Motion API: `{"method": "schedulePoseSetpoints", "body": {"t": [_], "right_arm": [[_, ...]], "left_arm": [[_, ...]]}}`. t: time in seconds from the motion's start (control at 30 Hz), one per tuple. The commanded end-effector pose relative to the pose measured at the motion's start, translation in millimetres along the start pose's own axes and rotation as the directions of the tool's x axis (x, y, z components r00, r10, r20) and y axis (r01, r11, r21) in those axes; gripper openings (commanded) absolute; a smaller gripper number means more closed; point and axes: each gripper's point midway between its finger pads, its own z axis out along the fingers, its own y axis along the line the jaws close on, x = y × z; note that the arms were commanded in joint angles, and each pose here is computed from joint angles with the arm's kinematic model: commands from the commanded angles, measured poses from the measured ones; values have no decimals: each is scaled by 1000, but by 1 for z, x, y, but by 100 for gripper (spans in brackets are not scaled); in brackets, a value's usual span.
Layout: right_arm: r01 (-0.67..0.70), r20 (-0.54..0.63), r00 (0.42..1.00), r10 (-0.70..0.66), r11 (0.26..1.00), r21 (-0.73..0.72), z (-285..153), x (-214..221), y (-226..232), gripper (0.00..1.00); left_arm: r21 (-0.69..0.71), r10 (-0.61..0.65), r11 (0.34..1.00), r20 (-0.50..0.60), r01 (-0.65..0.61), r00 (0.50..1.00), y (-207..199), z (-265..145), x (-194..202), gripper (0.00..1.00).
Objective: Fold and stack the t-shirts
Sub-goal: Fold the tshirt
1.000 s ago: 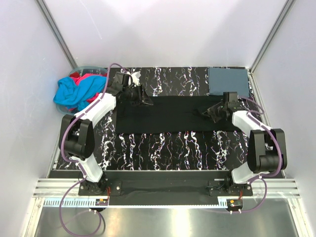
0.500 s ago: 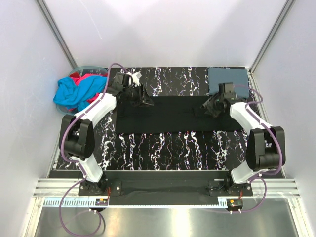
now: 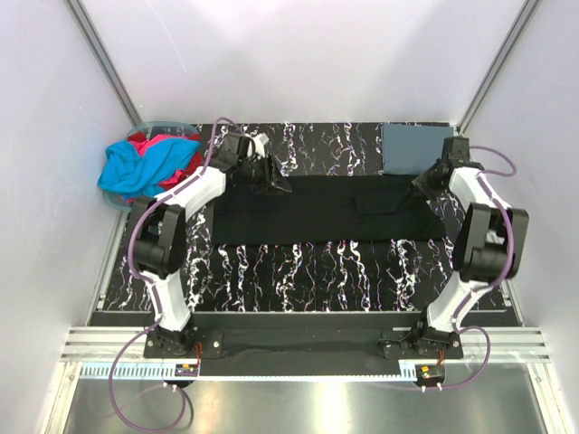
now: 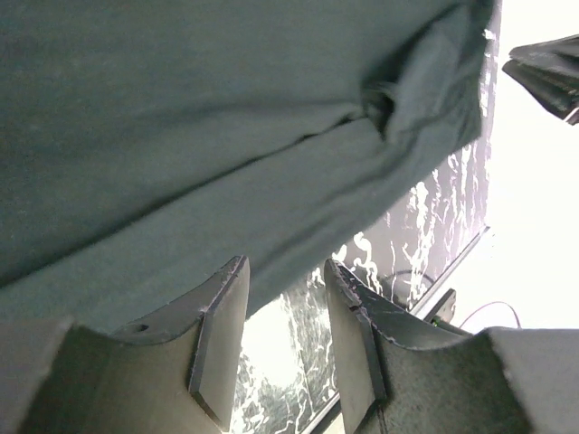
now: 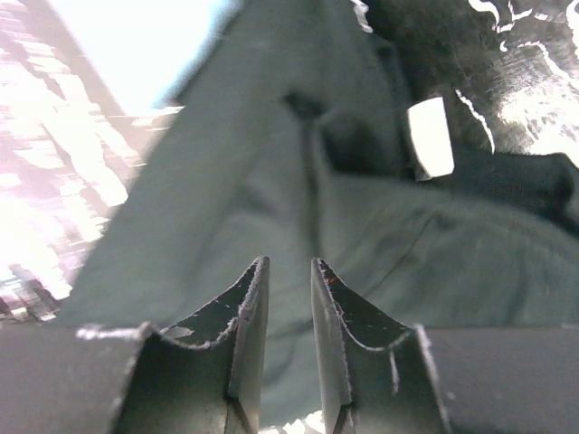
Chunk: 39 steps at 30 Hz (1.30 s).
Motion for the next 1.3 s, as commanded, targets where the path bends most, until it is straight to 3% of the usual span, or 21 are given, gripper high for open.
{"method": "schedulePoseSetpoints", "body": {"t": [0.0, 0.23, 0.3, 0.6, 0.9, 1.27], "right_arm": [[46, -73, 996, -43, 998, 40, 24, 10, -10, 32], [32, -13, 999, -31, 982, 184, 43, -10, -49, 38], [24, 3, 1000, -25, 988, 155, 34, -14, -41, 45], [-32, -124, 992, 18, 993, -114, -6, 20, 6, 52], [-96, -187, 980, 74, 989, -112, 18, 45, -7, 41], [-79, -189, 980, 61, 993, -87, 48, 45, -8, 40]], "left_arm": [[62, -41, 997, 3, 41, 999, -5, 12, -9, 44], [124, 10, 992, 45, -15, 999, -26, 3, -15, 47], [143, 30, 989, 56, -38, 998, -38, 1, -18, 48], [339, 96, 933, 93, -122, 991, -105, 17, -8, 51], [370, 57, 926, 67, -78, 996, -111, 50, 8, 51], [252, 73, 964, 40, -81, 997, -84, 59, 8, 52]]}}
